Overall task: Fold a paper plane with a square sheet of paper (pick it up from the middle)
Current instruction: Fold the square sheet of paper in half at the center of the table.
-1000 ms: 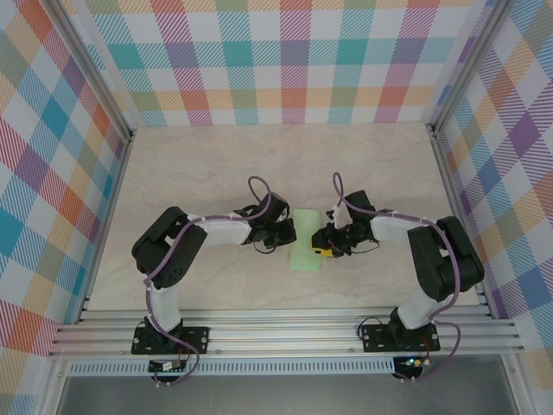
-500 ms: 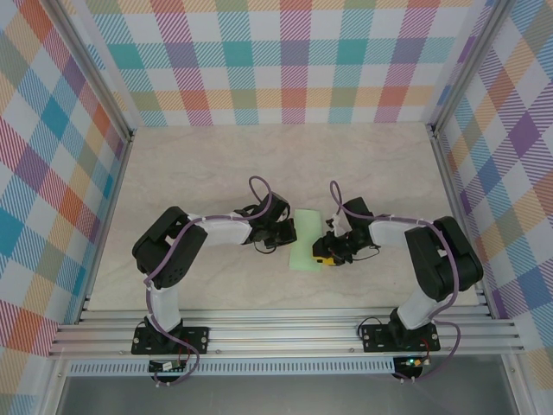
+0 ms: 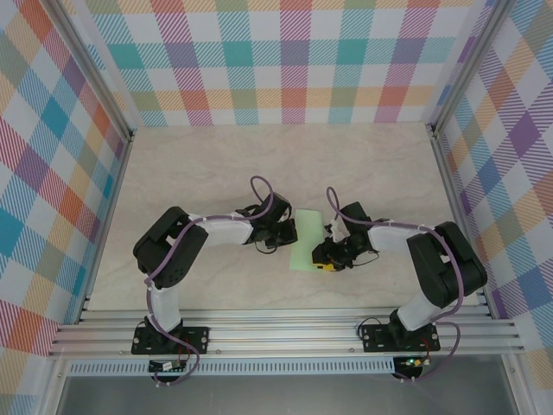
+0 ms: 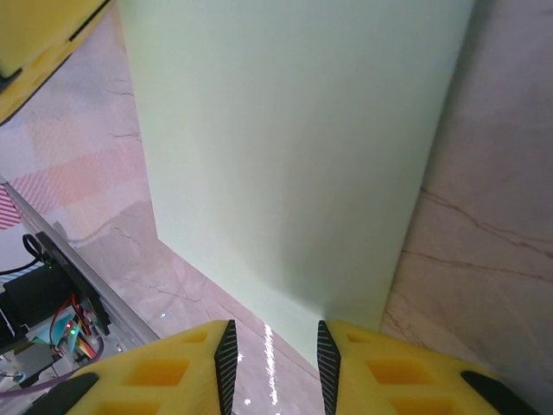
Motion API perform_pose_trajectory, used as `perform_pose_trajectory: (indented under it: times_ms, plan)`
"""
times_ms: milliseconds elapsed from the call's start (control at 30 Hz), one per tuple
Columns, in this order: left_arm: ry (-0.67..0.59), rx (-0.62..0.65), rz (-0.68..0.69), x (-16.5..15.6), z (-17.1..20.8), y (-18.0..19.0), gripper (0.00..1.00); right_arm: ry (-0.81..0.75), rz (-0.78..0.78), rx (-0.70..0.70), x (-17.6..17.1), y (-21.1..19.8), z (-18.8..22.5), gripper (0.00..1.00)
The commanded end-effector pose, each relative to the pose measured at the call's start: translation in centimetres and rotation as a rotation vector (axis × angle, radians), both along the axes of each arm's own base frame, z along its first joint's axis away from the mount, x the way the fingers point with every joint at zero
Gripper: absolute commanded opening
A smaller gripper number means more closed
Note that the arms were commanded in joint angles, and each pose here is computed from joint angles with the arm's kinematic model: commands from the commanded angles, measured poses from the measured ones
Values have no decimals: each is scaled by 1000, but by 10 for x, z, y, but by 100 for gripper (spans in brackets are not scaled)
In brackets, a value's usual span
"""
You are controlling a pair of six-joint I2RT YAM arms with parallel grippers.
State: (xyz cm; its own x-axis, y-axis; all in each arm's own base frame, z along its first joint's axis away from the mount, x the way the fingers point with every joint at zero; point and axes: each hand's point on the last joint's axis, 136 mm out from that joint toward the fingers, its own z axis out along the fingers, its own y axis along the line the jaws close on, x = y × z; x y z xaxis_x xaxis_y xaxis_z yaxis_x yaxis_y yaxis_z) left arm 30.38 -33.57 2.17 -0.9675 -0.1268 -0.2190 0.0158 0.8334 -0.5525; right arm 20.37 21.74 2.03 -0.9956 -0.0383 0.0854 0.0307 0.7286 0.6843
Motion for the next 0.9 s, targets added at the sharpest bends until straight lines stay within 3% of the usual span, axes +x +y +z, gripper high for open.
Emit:
perform_pose_trajectory:
  times_ms: [0, 267, 667, 867]
  plan:
    - [78, 83, -38, -22, -26, 7, 0, 37, -14, -113, -8, -14, -19, 33]
    - [76, 83, -40, -22, -26, 7, 0, -41, 22, 31, -11, 2, 22, 35]
    - [75, 81, -45, -22, -25, 6, 0, 40, 24, -77, -19, -6, -9, 34]
    - [76, 79, -51, -23, -24, 6, 0, -47, 0, -137, -2, -13, 6, 33]
